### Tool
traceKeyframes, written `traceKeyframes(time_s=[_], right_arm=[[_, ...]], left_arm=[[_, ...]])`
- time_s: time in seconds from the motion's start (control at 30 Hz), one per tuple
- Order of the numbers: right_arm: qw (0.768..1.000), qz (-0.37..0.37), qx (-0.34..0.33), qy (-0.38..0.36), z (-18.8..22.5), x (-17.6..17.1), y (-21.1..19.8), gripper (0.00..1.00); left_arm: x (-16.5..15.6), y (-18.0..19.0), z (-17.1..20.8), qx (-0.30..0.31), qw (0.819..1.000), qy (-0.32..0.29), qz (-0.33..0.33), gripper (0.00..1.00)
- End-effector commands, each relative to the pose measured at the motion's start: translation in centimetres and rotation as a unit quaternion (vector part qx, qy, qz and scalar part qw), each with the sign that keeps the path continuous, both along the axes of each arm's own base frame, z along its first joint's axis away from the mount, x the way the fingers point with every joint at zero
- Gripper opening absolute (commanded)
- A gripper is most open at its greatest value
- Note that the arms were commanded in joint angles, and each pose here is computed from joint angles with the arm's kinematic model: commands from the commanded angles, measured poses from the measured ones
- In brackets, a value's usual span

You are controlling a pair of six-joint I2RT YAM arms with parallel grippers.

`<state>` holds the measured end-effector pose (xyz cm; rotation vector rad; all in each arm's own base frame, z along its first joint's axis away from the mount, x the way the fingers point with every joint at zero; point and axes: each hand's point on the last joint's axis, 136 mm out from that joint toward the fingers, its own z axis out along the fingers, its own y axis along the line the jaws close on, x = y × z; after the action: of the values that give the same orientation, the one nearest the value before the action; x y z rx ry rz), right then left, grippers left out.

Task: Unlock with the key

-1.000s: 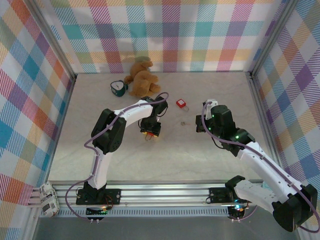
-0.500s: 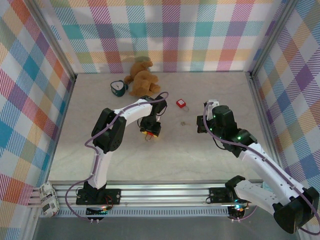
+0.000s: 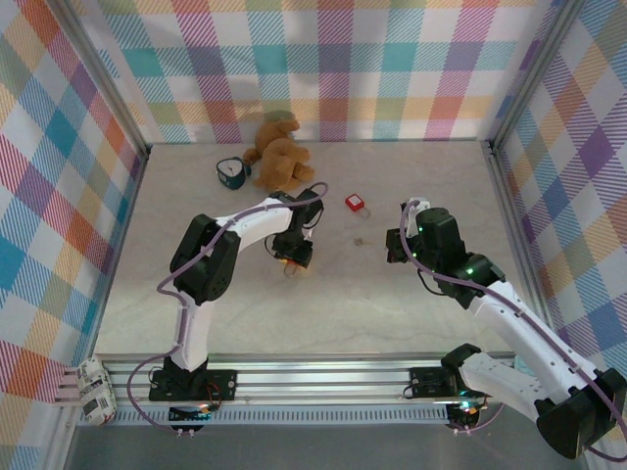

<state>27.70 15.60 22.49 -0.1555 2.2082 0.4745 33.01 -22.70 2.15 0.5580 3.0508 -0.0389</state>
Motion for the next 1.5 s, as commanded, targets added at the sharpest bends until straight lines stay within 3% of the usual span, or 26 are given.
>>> traceKeyframes(time_s=[0.0,0.33,0.67,0.93,1.17,1.47], right_arm=[[0.999,0.007,0.046,0.005,1.4,0.3,1.3,0.04],[0.994,0.017,0.104,0.012,3.0,0.8,3.0,0.03],[0.987,0.022,0.159,0.007,4.3,0.4,4.1,0.03],[0.986,0.043,0.159,-0.004,4.2,0.2,6.0,0.03],[0.984,0.081,0.156,-0.013,5.0,-0.6,8.5,0.03],[0.980,0.123,0.153,-0.006,4.4,-2.5,11.1,0.03]], left_arm=[[1.9,-0.2,1.7,-0.032,0.997,-0.076,0.006,0.38],[0.9,-1.4,8.1,-0.136,0.957,-0.256,-0.004,0.38],[-4.2,-4.2,14.2,-0.240,0.868,-0.432,-0.042,0.38],[-6.8,-6.0,15.9,-0.254,0.826,-0.498,-0.073,0.37],[-7.8,-7.1,16.6,-0.254,0.818,-0.507,-0.094,0.37],[-8.7,-8.4,16.2,-0.260,0.826,-0.487,-0.110,0.36]])
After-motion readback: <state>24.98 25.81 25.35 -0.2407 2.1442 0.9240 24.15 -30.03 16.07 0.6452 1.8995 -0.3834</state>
